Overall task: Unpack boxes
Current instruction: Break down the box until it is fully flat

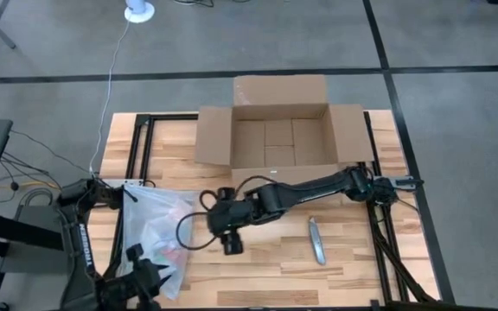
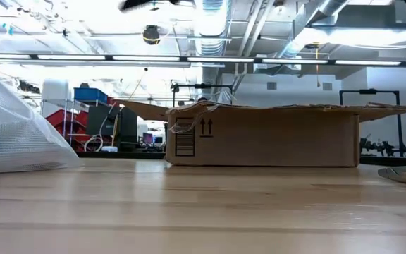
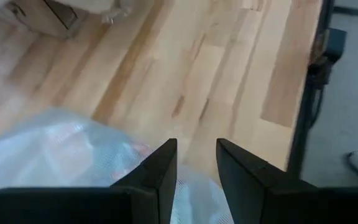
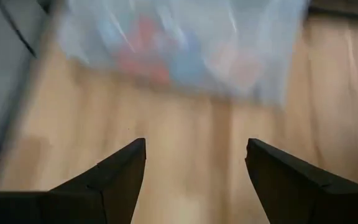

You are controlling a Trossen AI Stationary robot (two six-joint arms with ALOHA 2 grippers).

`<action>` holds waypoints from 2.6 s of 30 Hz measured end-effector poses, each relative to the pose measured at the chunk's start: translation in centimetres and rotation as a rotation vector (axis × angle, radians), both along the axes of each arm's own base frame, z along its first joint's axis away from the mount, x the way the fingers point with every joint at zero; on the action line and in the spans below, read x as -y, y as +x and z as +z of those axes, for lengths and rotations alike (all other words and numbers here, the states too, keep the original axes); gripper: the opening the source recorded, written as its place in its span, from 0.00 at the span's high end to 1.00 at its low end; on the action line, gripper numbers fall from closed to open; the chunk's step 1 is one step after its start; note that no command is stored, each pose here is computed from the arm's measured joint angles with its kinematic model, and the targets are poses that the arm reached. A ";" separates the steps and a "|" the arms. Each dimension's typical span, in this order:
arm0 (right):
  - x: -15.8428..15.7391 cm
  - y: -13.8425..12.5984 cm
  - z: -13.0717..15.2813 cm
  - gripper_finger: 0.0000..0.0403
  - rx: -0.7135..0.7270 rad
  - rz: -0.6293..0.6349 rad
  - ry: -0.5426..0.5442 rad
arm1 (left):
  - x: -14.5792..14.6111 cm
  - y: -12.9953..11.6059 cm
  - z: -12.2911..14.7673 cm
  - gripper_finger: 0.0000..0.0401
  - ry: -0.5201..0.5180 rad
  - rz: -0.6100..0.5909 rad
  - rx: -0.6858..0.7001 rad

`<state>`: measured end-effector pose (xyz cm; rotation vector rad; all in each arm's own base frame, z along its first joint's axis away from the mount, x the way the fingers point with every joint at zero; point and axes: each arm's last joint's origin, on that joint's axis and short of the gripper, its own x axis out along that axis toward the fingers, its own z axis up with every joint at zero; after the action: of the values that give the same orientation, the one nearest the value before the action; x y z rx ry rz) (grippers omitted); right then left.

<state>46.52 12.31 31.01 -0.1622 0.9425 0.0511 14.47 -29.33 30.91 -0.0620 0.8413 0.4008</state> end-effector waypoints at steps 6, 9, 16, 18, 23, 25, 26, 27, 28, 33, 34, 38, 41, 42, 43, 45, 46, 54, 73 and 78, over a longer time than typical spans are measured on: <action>0.2 -3.5 0.9 0.35 -0.219 -0.006 -0.109 | -1.6 2.7 0.3 0.76 0.062 -0.008 -0.027; -0.1 -4.2 -0.3 0.35 -0.339 0.024 -0.154 | -2.8 4.0 1.3 0.76 0.033 0.009 -0.012; 2.3 -5.4 0.6 0.35 -0.426 0.076 -0.247 | -6.2 7.7 3.9 0.76 -0.035 -0.008 0.064; 3.8 -5.3 1.0 0.35 -0.426 0.069 -0.252 | -7.4 8.7 4.4 0.76 -0.032 -0.005 0.067; 8.6 -5.0 2.2 0.35 -0.395 -0.012 -0.226 | -11.0 10.9 4.9 0.76 0.014 0.037 0.018; 10.2 -4.9 1.9 0.35 -0.423 -0.050 -0.219 | -12.4 11.8 5.0 0.76 0.031 0.041 -0.014; 10.9 -4.9 1.8 0.35 -0.432 -0.066 -0.216 | -13.1 12.2 4.9 0.76 0.045 0.034 -0.039; 11.4 -4.9 1.9 0.35 -0.437 -0.077 -0.211 | -13.8 12.6 4.9 0.76 0.057 0.027 -0.063; 11.7 -5.1 2.1 0.35 -0.440 -0.080 -0.207 | -14.4 13.0 4.8 0.76 0.067 0.015 -0.089; 12.9 -7.3 5.4 0.35 -0.357 -0.111 -0.196 | -18.1 14.6 4.8 0.76 0.100 -0.101 -0.227; 13.2 -8.0 6.3 0.35 -0.336 -0.129 -0.190 | -19.0 14.8 5.0 0.76 0.113 -0.129 -0.245; 13.7 -11.9 10.9 0.35 -0.198 -0.210 -0.156 | -22.7 15.1 5.8 0.76 0.153 -0.252 -0.314; 13.6 -15.7 14.4 0.35 -0.075 -0.262 -0.117 | -25.5 16.0 6.1 0.76 0.149 -0.348 -0.313; 13.5 -16.9 15.4 0.35 -0.039 -0.282 -0.100 | -26.5 16.4 6.2 0.76 0.136 -0.389 -0.303; 13.4 -18.2 16.3 0.35 0.000 -0.303 -0.079 | -27.3 16.8 6.1 0.76 0.127 -0.430 -0.294; 13.1 -20.5 17.9 0.35 0.072 -0.349 -0.030 | -29.1 17.7 5.6 0.76 0.129 -0.491 -0.290; 12.9 -21.6 18.6 0.35 0.106 -0.367 -0.004 | -29.9 18.2 5.2 0.76 0.136 -0.513 -0.309; 11.2 -28.2 21.7 0.35 0.282 -0.416 0.165 | -35.0 20.1 0.7 0.76 0.164 -0.636 -0.569; 9.8 -29.4 22.2 0.35 0.327 -0.405 0.142 | -37.6 23.0 -5.6 0.76 0.065 -0.741 -0.710; 9.8 -29.4 22.2 0.35 0.327 -0.400 0.138 | -37.6 23.1 -7.7 0.76 0.058 -0.764 -0.733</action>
<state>17.14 2.48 53.17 0.1452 0.6282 -0.2726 37.61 8.22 23.25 0.4772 1.4870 -0.3051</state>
